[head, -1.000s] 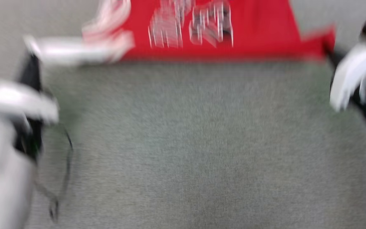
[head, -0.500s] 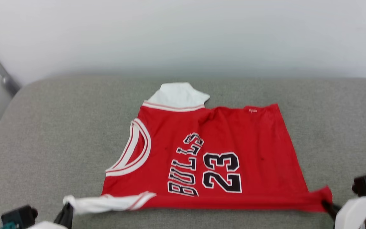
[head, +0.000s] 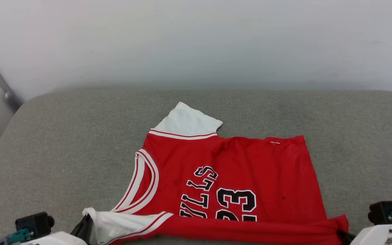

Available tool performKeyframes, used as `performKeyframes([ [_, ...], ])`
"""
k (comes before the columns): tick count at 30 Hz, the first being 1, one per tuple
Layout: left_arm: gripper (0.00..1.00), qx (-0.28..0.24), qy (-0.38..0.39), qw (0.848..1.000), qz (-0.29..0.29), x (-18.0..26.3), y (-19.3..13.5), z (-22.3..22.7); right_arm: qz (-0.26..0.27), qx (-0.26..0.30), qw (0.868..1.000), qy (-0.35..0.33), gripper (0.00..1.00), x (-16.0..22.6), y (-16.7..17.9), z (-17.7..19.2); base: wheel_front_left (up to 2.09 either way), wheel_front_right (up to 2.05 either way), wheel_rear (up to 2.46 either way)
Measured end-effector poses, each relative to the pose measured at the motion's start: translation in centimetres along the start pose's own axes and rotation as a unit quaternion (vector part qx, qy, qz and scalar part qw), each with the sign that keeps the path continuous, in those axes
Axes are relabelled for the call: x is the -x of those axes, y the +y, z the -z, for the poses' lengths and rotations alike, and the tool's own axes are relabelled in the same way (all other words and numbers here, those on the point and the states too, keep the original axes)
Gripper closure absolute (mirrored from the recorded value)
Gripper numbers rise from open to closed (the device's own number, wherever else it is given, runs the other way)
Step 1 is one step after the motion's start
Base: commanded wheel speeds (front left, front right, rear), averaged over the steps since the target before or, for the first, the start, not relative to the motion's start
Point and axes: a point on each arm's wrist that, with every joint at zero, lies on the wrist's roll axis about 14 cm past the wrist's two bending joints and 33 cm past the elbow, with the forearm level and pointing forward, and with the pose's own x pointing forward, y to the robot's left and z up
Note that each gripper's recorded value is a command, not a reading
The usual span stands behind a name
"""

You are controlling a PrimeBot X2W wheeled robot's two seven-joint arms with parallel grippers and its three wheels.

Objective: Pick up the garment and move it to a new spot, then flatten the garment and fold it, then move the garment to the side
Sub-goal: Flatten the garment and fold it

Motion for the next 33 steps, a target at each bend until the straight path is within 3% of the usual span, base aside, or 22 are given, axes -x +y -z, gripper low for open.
performKeyframes([
  [14,1.0,-0.035,0.041,0.997,0.059,-8.5,-3.1,0.1,-0.014,0.033,0.999,0.003,1.0,-6.7,0.7,-3.2,0.0,0.0,0.0],
  [15,1.0,-0.034,0.052,0.996,0.061,-8.9,-3.2,0.7,-0.014,0.033,0.999,0.009,0.9,-7.2,0.7,-3.0,0.0,0.0,0.0],
  [17,1.0,-0.033,0.075,0.995,0.061,-9.6,-3.1,2.0,-0.016,0.035,0.999,0.022,0.51,-8.1,0.8,-2.1,0.0,0.0,0.0],
  [18,0.82,-0.033,0.089,0.994,0.06,-10.0,-2.9,2.6,-0.016,0.033,0.999,0.024,0.05,-8.5,0.8,-1.9,0.0,0.0,0.0],
  [20,0.52,-0.026,0.105,0.992,0.061,-10.4,-2.9,3.6,-0.016,0.032,0.999,0.027,0.0,-9.0,0.8,-1.5,0.0,0.0,0.0],
  [21,0.14,-0.024,0.11,0.992,0.063,-10.5,-3.0,4.1,-0.018,0.031,0.999,0.019,0.0,-9.0,0.9,-1.7,0.0,0.0,0.0],
  [22,0.0,-0.021,0.112,0.991,0.063,-10.6,-3.1,4.3,-0.021,0.027,0.999,0.012,0.0,-9.1,0.9,-1.8,0.0,0.0,0.0],
  [27,0.0,-0.019,0.1,0.993,0.056,-10.4,-2.3,3.7,-0.02,0.03,0.997,-0.07,0.0,-8.3,0.8,-4.0,0.0,0.0,0.0],
  [33,0.0,-0.036,0.061,0.996,0.053,-9.5,-1.5,0.4,-0.016,0.036,0.982,-0.187,0.0,-5.5,1.1,-7.3,0.0,0.0,0.0],
])
